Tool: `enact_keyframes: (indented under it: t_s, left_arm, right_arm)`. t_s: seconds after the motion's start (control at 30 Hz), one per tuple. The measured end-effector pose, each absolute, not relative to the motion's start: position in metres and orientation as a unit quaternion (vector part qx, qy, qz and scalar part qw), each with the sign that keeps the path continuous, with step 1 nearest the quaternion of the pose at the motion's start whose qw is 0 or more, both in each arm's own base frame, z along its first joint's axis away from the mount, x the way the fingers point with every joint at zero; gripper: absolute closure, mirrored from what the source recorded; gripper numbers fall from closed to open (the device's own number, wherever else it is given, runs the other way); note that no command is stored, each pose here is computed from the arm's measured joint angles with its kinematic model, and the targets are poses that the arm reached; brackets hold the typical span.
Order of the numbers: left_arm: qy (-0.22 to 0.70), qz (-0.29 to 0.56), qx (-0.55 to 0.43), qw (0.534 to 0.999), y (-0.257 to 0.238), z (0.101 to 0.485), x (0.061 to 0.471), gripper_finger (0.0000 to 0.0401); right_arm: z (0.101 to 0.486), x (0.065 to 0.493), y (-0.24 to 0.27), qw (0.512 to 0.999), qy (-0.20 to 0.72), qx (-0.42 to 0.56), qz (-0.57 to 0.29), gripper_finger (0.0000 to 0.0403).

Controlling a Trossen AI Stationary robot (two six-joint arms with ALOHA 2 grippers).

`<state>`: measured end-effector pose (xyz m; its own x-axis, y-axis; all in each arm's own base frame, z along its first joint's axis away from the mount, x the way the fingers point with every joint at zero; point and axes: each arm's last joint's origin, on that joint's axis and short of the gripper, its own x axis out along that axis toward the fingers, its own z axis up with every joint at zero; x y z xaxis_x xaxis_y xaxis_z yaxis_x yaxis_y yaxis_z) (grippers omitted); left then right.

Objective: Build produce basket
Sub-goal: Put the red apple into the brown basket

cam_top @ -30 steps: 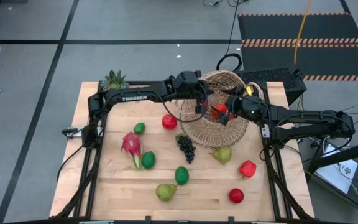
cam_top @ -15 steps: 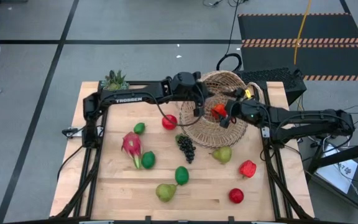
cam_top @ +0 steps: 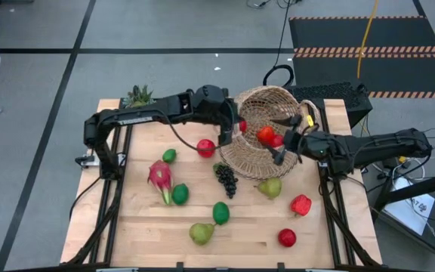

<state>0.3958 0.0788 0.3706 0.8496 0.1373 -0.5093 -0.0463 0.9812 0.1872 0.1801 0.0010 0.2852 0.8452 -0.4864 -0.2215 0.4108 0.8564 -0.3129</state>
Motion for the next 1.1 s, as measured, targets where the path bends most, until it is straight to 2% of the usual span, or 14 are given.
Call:
enact_keyframes:
  t_s: [0.2, 0.47, 0.77, 1.1]
  left_arm:
    - [0.36, 0.001, 0.063, 0.931, 0.05, 0.358, 0.385, 0.0387]
    - [0.361, -0.058, 0.089, 0.926, 0.002, 0.346, 0.391, 0.0396]
    - [0.361, -0.049, 0.078, 0.928, -0.028, 0.331, 0.392, 0.0397]
    - [0.347, -0.049, 0.067, 0.934, -0.077, 0.304, 0.389, 0.0388]
  right_arm:
    - [0.282, 0.176, 0.016, 0.966, 0.147, -0.061, -0.204, 0.0033]
    - [0.275, 0.181, 0.048, 0.981, 0.151, -0.032, -0.121, 0.0079]
    - [0.257, 0.186, 0.083, 0.98, 0.19, -0.033, -0.054, 0.0124]
    - [0.226, 0.182, 0.126, 0.965, 0.26, 0.01, -0.002, 0.024]
